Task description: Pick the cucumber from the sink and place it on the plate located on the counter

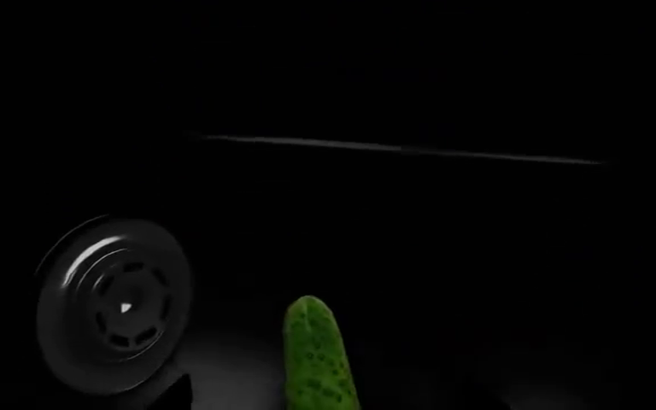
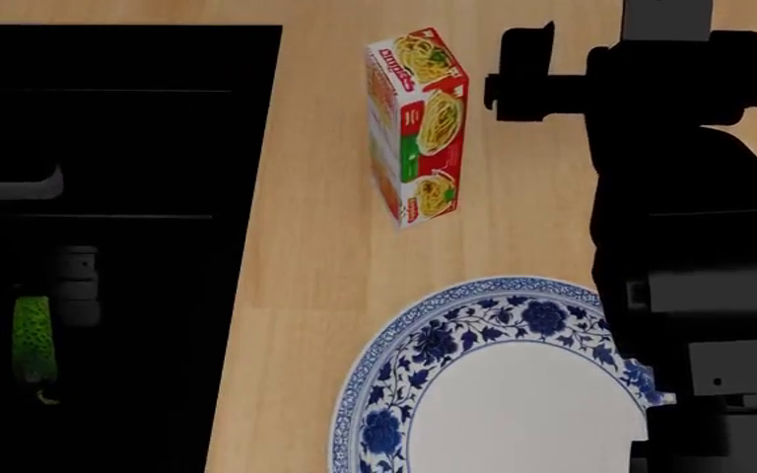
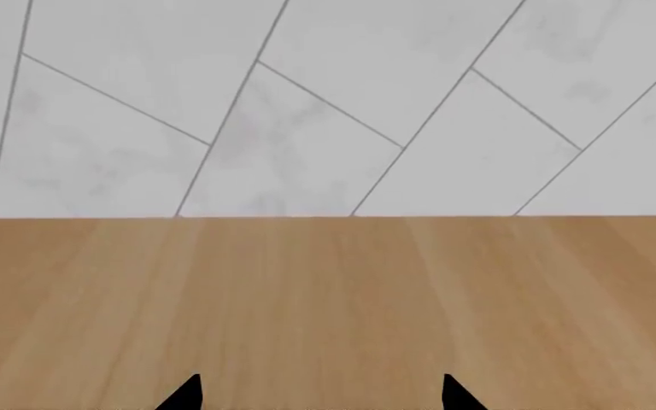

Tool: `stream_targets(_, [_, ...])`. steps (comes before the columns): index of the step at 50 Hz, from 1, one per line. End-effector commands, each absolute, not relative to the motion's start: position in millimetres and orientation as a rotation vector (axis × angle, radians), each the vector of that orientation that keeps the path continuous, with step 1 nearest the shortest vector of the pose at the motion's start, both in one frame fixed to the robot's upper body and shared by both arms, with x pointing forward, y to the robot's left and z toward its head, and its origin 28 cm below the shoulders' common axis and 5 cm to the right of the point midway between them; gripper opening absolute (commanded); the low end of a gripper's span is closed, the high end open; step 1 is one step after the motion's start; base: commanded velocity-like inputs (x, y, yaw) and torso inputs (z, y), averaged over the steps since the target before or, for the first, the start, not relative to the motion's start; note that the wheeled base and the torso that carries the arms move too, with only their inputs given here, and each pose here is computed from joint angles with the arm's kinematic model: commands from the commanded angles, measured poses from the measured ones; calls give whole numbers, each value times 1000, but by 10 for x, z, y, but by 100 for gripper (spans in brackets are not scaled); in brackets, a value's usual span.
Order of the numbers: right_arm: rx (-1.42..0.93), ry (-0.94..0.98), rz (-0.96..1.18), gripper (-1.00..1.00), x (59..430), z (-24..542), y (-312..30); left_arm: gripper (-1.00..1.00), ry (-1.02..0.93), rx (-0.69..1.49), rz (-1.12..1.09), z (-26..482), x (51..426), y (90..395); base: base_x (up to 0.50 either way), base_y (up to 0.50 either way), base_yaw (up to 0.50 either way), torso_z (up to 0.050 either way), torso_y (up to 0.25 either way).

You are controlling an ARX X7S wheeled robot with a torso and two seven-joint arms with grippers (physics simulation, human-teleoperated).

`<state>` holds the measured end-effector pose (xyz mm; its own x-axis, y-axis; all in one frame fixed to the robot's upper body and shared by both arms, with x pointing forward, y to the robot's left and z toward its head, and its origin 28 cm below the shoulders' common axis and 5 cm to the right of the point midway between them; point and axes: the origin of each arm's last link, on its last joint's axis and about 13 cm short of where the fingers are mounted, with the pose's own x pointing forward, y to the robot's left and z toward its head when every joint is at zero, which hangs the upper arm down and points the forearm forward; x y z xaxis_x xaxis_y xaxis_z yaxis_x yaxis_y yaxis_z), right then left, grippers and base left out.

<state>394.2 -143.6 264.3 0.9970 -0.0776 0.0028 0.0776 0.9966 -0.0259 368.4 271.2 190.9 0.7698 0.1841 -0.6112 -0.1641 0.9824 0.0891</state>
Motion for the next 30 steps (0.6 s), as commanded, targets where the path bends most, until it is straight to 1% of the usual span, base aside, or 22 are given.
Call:
stream_targets(1, [-29, 4, -78, 100, 3951, 2615, -1434, 100, 697, 6, 193, 1749, 3748, 2745, 0, 0, 0, 0, 0])
stream_targets(8, [-30, 8, -80, 100, 3960, 2608, -1431, 100, 708, 0, 180, 1680, 3782, 2718, 0, 0, 0, 0, 0])
stream_targets(30, [-34, 20, -84, 100, 4013, 2541, -1448, 100, 724, 8, 218, 1491, 3885, 2762, 0, 0, 0, 0, 0])
